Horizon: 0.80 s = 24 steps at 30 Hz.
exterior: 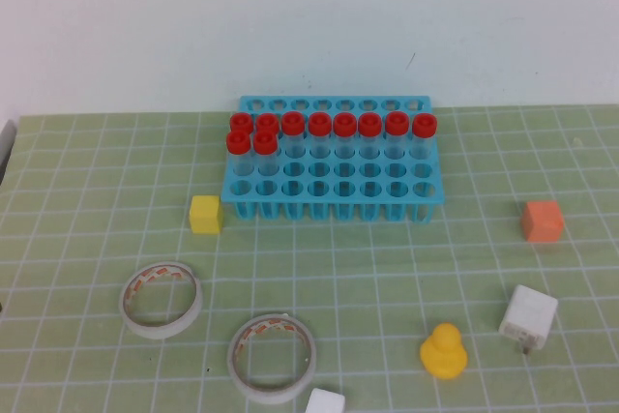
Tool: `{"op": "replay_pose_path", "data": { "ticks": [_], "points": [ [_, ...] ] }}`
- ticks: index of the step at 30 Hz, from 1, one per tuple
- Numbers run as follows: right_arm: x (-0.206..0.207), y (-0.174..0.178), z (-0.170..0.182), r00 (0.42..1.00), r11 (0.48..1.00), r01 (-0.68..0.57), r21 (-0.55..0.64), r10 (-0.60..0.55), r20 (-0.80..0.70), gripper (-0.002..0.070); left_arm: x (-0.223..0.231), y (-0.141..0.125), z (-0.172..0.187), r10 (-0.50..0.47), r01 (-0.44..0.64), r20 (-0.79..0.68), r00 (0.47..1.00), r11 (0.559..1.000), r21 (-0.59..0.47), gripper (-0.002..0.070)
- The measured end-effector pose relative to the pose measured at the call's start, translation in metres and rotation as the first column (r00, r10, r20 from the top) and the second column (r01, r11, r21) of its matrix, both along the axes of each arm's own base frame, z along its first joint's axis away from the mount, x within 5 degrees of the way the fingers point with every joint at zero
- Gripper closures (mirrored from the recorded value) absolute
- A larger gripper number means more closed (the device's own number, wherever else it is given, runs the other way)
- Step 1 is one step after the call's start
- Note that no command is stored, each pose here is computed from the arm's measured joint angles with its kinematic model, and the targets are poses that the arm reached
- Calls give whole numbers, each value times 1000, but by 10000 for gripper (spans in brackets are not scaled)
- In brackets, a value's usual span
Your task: Place the test tubes
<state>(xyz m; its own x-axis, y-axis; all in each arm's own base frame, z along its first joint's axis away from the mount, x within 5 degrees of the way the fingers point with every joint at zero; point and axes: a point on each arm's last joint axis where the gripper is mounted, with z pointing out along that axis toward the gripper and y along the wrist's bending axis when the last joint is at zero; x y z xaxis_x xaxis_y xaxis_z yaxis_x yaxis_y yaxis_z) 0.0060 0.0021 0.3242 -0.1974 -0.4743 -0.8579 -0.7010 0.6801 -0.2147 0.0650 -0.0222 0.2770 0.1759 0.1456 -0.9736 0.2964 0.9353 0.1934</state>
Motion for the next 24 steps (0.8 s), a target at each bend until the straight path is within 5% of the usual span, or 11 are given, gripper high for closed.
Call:
{"op": "replay_pose_path", "data": {
  "ticks": [7, 17, 24],
  "points": [
    [0, 0, 0, 1000, 1000, 0, 0, 0, 0, 678, 0, 0, 0, 3, -3, -5, 1000, 1000, -3, 675],
    [0, 0, 0, 1000, 1000, 0, 0, 0, 0, 678, -5, 14, 3, 200, -199, 42, 979, 980, -19, 675],
    [0, 0, 0, 1000, 1000, 0, 0, 0, 0, 678, -25, 18, 8, 226, -218, 149, 963, 974, -67, 675]
  ]
}}
